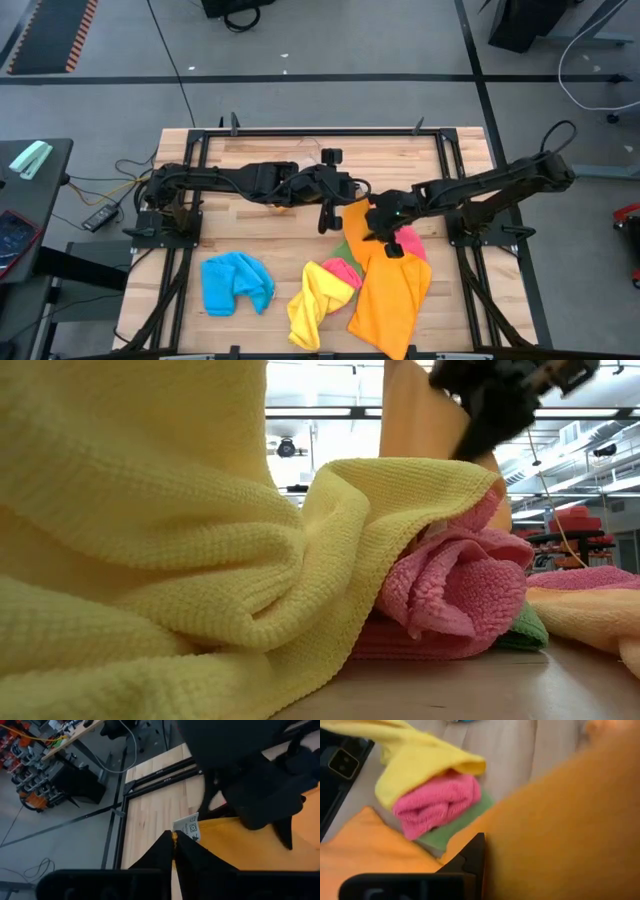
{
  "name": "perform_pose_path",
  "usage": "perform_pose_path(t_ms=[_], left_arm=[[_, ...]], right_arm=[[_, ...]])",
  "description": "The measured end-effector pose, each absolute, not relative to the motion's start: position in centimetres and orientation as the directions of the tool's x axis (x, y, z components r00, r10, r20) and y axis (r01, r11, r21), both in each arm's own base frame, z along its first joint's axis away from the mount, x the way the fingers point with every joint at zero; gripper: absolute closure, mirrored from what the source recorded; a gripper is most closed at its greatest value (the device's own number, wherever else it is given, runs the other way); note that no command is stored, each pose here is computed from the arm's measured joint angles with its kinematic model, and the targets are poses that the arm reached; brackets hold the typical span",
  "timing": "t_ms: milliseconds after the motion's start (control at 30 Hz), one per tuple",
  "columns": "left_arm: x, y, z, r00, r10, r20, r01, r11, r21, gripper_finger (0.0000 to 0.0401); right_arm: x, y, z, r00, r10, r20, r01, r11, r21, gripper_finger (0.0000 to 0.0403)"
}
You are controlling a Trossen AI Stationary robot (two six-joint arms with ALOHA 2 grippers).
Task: Fold microfiber towels
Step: Fold the orange microfiber towel
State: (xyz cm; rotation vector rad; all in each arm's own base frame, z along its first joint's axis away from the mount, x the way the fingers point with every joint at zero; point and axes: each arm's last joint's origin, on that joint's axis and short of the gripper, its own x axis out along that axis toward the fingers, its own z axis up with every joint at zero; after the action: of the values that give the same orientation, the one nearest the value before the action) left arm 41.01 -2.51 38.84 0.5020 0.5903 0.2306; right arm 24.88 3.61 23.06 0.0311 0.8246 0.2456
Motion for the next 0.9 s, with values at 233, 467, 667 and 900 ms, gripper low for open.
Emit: perform_pose_path(t_ms=[233,467,667,900], left_arm=[[40.9,-2.4,38.8,0.803,0.351,-0.481,-0.072,0.860,0.506,0.0393],[40.8,-2.2,38.5,0.783,0.355,-0.510,-0.064,0.863,0.502,0.0374],[40.7,-2.1,38.4,0.778,0.358,-0.516,-0.076,0.869,0.489,0.0393],[40.7,-2.1,38.4,0.779,0.358,-0.516,-0.076,0.869,0.488,0.0376]], right_arm=[[23.6,3.5,19.9,0.599,0.234,-0.766,-0.143,0.972,0.184,0.0347],[22.9,4.6,19.0,0.564,0.257,-0.785,-0.124,0.966,0.227,0.0357],[22.4,5.6,18.7,0.526,0.278,-0.804,-0.126,0.960,0.249,0.0358],[22.1,5.8,18.6,0.499,0.275,-0.822,-0.117,0.961,0.251,0.0358]])
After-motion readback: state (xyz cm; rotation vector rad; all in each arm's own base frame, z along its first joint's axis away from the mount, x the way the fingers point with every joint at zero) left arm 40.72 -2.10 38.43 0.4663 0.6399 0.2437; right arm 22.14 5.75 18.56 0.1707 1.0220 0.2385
